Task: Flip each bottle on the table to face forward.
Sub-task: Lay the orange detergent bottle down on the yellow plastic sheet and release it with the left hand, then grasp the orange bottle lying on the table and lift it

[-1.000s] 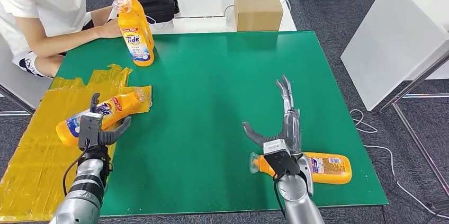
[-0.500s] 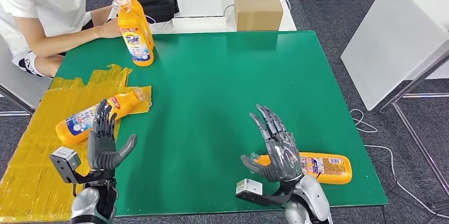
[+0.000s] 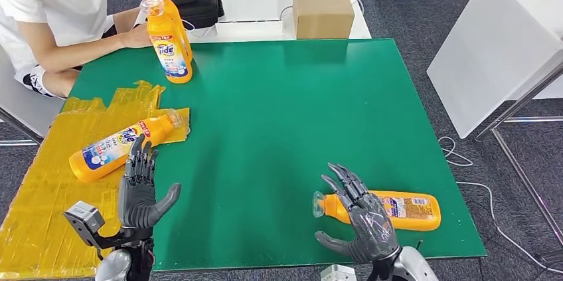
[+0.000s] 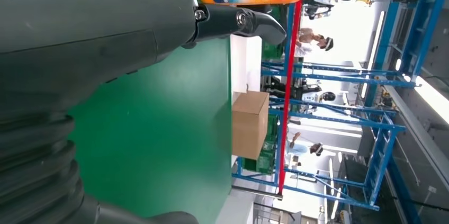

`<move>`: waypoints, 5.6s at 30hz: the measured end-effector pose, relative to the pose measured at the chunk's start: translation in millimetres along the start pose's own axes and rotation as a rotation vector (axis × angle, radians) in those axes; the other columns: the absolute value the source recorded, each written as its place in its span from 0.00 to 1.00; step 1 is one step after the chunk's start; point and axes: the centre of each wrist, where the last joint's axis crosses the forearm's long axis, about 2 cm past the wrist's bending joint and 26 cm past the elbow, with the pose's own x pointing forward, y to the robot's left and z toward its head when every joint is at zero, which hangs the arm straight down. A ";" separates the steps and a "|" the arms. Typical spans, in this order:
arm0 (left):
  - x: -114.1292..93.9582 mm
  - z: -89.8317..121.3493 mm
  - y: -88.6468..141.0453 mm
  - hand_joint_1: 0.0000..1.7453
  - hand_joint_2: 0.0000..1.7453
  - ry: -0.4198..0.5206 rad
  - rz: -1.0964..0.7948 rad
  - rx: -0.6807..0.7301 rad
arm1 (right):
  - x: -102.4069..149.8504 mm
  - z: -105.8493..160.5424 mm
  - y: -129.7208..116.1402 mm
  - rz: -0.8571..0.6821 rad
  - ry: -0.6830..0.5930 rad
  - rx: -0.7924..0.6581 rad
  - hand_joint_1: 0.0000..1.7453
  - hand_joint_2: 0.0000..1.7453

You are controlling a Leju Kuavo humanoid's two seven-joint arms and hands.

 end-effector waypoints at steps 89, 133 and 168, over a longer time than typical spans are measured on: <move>-8.7 -38.7 -55.0 0.00 1.00 0.038 -0.038 -0.190 | -96.2 -81.8 -18.0 -0.409 0.370 -0.574 1.00 1.00; -17.4 -98.8 -77.6 0.00 1.00 0.037 -0.018 -0.323 | 80.2 -202.6 142.3 -0.604 0.016 0.114 1.00 1.00; -1.3 -62.7 -24.6 1.00 1.00 -0.002 -0.283 0.060 | 75.8 -154.7 114.6 -0.445 -0.189 0.008 0.00 1.00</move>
